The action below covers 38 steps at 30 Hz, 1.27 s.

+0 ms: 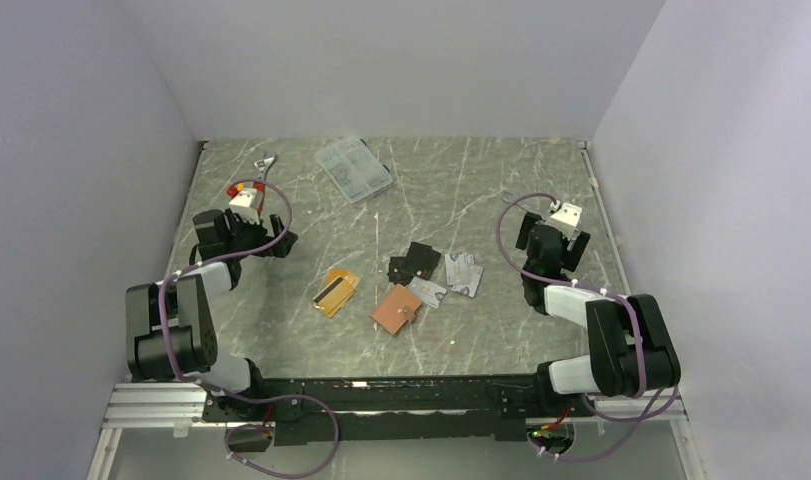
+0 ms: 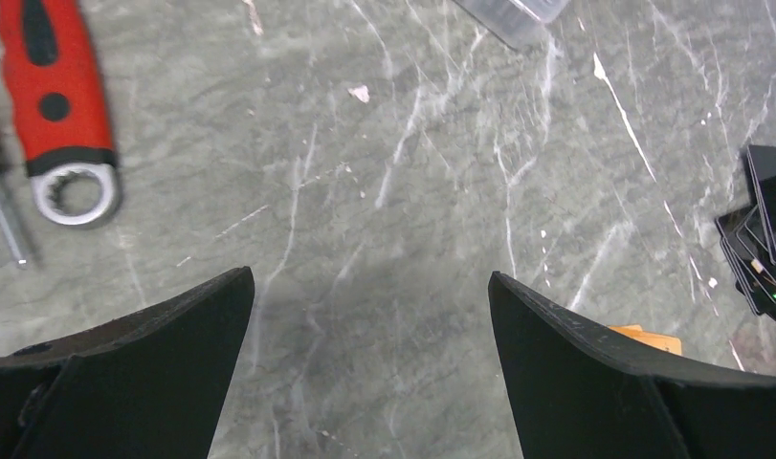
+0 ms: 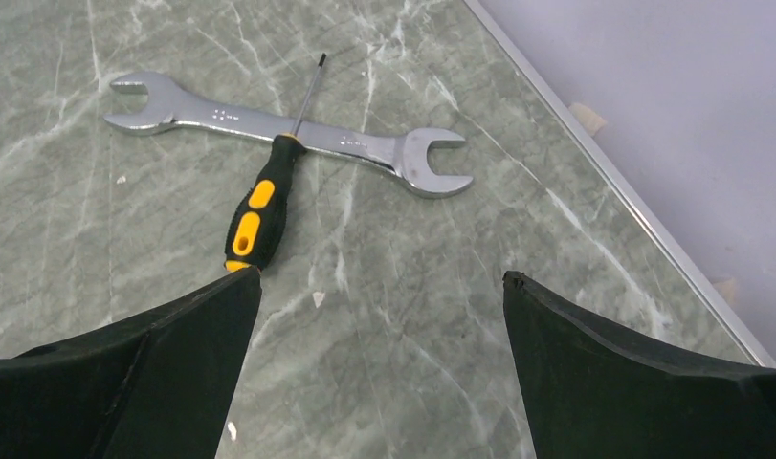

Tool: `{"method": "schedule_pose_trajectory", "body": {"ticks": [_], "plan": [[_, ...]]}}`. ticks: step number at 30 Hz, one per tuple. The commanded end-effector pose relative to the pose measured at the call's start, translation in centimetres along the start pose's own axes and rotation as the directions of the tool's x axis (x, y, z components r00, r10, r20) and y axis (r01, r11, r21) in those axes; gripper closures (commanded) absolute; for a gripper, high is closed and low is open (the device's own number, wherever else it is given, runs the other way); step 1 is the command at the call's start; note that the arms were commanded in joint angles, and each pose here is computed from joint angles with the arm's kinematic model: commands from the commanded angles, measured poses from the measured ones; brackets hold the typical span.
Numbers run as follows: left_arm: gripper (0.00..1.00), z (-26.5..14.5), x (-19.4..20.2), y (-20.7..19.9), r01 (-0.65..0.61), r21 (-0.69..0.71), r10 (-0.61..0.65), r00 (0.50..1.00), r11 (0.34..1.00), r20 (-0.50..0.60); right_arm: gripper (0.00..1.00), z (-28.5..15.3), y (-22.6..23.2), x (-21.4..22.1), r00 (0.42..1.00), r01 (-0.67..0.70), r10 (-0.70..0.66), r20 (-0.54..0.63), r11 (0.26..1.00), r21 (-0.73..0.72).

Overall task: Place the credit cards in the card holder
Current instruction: Reset both arms

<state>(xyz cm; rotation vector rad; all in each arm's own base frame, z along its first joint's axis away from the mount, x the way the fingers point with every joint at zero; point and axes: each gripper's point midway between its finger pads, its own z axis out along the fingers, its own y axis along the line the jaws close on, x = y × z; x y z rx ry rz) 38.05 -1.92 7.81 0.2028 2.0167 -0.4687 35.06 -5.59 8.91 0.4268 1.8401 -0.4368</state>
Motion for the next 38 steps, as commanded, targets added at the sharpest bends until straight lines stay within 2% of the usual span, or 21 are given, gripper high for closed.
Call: {"method": "schedule_pose_trajectory", "body": {"ticks": [1,4,8,10,13,14,15,16,17,18,19,20,21,23,24,26,27,29,31,38], "plan": [[0.01,-1.4,-3.0,0.1,-0.091,-0.031,0.094,0.984,0.995,0.15,0.0,0.8,0.2,-3.4,0.986,-0.09,0.088,0.14,0.996,0.012],[0.01,-3.1,-3.7,1.4,-0.168,-0.167,0.202,0.955,0.972,0.216,0.0,0.9,0.2,-2.6,0.986,-0.091,0.088,0.14,0.996,0.016],[0.01,-4.3,-4.2,1.3,-0.172,-0.217,0.235,0.921,0.961,0.311,0.0,1.0,-0.1,-2.0,0.982,-0.096,0.091,0.167,0.995,0.02],[0.01,-4.3,-4.1,1.3,-0.171,-0.223,0.241,0.91,0.96,0.338,0.0,1.1,1.0,-1.7,0.988,-0.057,0.061,0.144,0.998,-0.034],[0.01,-3.9,-4.0,1.1,-0.198,-0.289,0.286,0.908,0.937,0.305,0.0,0.8,1.1,-1.6,0.986,-0.058,0.066,0.153,0.997,-0.053],[0.01,-3.6,-3.7,0.6,-0.238,-0.31,0.332,0.895,0.921,0.298,0.0,0.7,1.1,-1.8,0.984,-0.057,0.067,0.166,0.996,-0.062],[0.01,-3.8,-4.2,-0.3,-0.274,-0.349,0.393,0.854,0.896,0.34,0.0,0.6,1.2,-1.8,0.982,-0.058,0.07,0.173,0.995,-0.076],[0.01,-4.0,-3.2,-0.3,-0.26,-0.365,0.389,0.855,0.894,0.343,0.0,0.6,1.4,-1.8,0.983,-0.058,0.073,0.171,0.994,-0.089],[0.01,-3.7,-1.9,0.2,-0.241,-0.364,0.353,0.892,0.9,0.281,0.0,0.6,1.5,-1.7,0.983,-0.055,0.072,0.168,0.993,-0.102],[0.01,-3.5,-3.0,0.9,-0.212,-0.377,0.33,0.9,0.902,0.285,0.0,0.7,1.7,-1.7,0.984,-0.056,0.076,0.164,0.991,-0.121],[0.01,-3.7,-3.2,1.1,-0.196,-0.38,0.328,0.889,0.904,0.32,0.0,0.7,2.0,-1.5,0.984,-0.054,0.079,0.16,0.987,-0.154],[0.01,-3.7,-2.9,1.1,-0.199,-0.378,0.324,0.895,0.904,0.306,0.0,0.4,2.0,-1.5,0.976,-0.072,0.109,0.187,0.978,-0.195],[0.01,-3.8,-2.7,1.1,-0.2,-0.376,0.319,0.903,0.905,0.288,0.0,0.3,1.1,-1.7,0.963,-0.076,0.118,0.242,0.981,-0.178],[0.01,-4.0,-3.2,0.9,-0.194,-0.38,0.328,0.886,0.904,0.328,0.0,0.7,1.3,-0.8,0.98,-0.086,0.115,0.162,0.981,-0.175],[0.01,-3.9,-3.0,1.0,-0.198,-0.379,0.324,0.895,0.904,0.305,0.0,0.9,1.2,-1.3,0.974,-0.074,0.108,0.198,0.982,-0.173],[0.0,-3.9,-3.2,1.0,-0.195,-0.38,0.326,0.89,0.904,0.319,0.0,0.8,1.2,-0.8,0.98,-0.084,0.113,0.161,0.981,-0.178],[0.01,-4.0,-3.4,1.0,-0.194,-0.383,0.329,0.885,0.903,0.328,0.0,0.8,1.1,-1.3,0.975,-0.076,0.11,0.194,0.981,-0.176],[0.01,-3.9,-2.8,1.1,-0.196,-0.381,0.321,0.899,0.904,0.298,0.0,0.7,1.1,-0.9,0.979,-0.087,0.117,0.169,0.981,-0.176],[0.01,-3.9,-3.1,1.0,-0.192,-0.38,0.323,0.892,0.905,0.317,0.0,0.7,1.0,-1.4,0.973,-0.079,0.114,0.201,0.982,-0.173],[0.01,-3.9,-3.1,1.1,-0.193,-0.385,0.325,0.892,0.903,0.315,0.0,0.7,1.0,-1.1,0.977,-0.082,0.113,0.183,0.982,-0.171]]}}
